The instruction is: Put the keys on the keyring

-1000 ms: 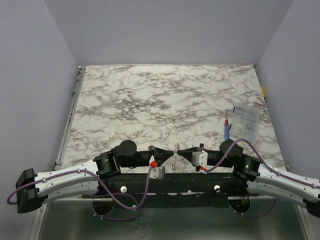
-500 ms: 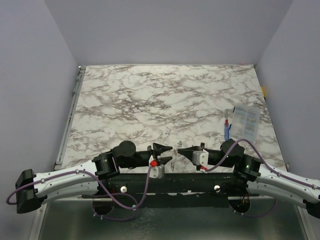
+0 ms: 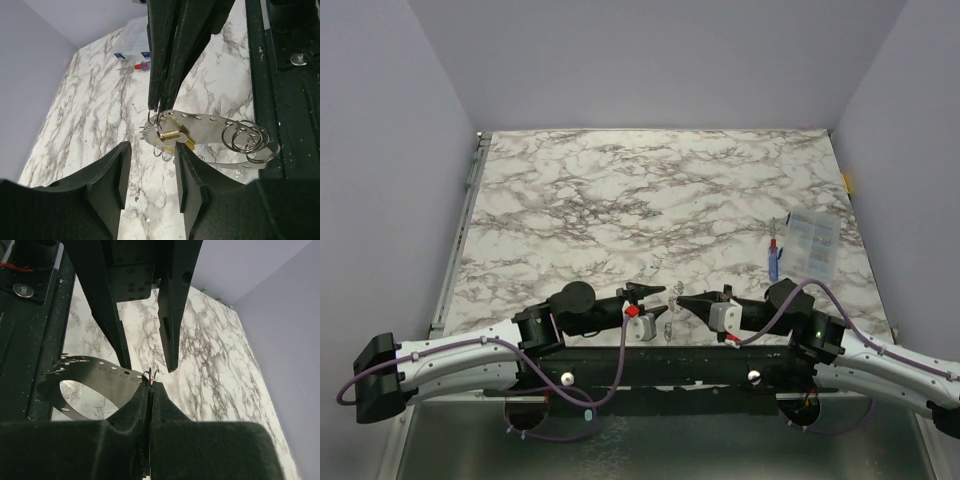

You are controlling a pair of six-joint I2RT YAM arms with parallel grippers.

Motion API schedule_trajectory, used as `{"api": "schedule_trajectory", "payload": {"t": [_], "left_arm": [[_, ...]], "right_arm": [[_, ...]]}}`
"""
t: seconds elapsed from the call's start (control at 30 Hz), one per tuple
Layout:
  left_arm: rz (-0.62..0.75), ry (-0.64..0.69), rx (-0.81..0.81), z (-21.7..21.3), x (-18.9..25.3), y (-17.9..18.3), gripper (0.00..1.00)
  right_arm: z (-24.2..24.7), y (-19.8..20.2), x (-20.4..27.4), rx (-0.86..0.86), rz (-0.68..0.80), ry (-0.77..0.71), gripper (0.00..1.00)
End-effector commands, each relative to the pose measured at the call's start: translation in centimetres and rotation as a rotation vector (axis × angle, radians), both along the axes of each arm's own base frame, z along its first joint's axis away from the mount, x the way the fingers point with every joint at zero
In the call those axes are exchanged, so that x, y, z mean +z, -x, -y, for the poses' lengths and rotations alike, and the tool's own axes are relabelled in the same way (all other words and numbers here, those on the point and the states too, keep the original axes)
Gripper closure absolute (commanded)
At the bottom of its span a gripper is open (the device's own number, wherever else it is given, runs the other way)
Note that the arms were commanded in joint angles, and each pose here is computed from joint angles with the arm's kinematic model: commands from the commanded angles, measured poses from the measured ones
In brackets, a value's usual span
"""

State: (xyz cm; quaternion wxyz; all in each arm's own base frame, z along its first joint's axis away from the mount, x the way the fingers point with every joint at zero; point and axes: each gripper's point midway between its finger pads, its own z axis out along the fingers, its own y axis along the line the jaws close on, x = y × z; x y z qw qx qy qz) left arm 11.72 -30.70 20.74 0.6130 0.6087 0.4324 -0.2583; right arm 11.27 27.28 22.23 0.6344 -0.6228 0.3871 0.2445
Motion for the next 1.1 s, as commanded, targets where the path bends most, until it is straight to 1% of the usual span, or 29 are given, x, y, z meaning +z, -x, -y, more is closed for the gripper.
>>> {"api": "schedule_trajectory", "payload": {"t": [0.0,0.13,0.23,0.67,0.8,0.97,1.07], "left_arm": [[-0.028,0.069,0.053,0.2,0.9,-0.8,0.57],[-0.032,0.105,0.06,0.3,1.4,-1.0,0.61],[-0.028,0.118,0.048,0.4,1.7,-0.9,0.62],[-0.012,0.12,-0.117,1.0,1.6,1.9,0.62],[-0.018,0.135,-0.125,1.1,1.9,2.0,0.62],[-0.017,0.179,-0.116,1.2,2.7,1.9,0.65],[-0.022,0.175,-0.113,1.3,2.5,1.7,0.66]], "right_arm": [[-0.2,0.7,1.6,0.04,0.039,-0.063,0.99],[-0.2,1.0,1.7,0.055,0.038,-0.07,0.99],[-0.2,1.1,1.9,0.06,0.039,-0.077,0.99],[-0.3,1.2,2.2,0.065,0.042,-0.095,0.99],[-0.4,1.3,2.1,0.069,0.038,-0.091,0.99],[-0.5,1.4,2.2,0.079,0.035,-0.094,0.99],[-0.5,1.5,2.3,0.082,0.036,-0.1,0.99]]}}
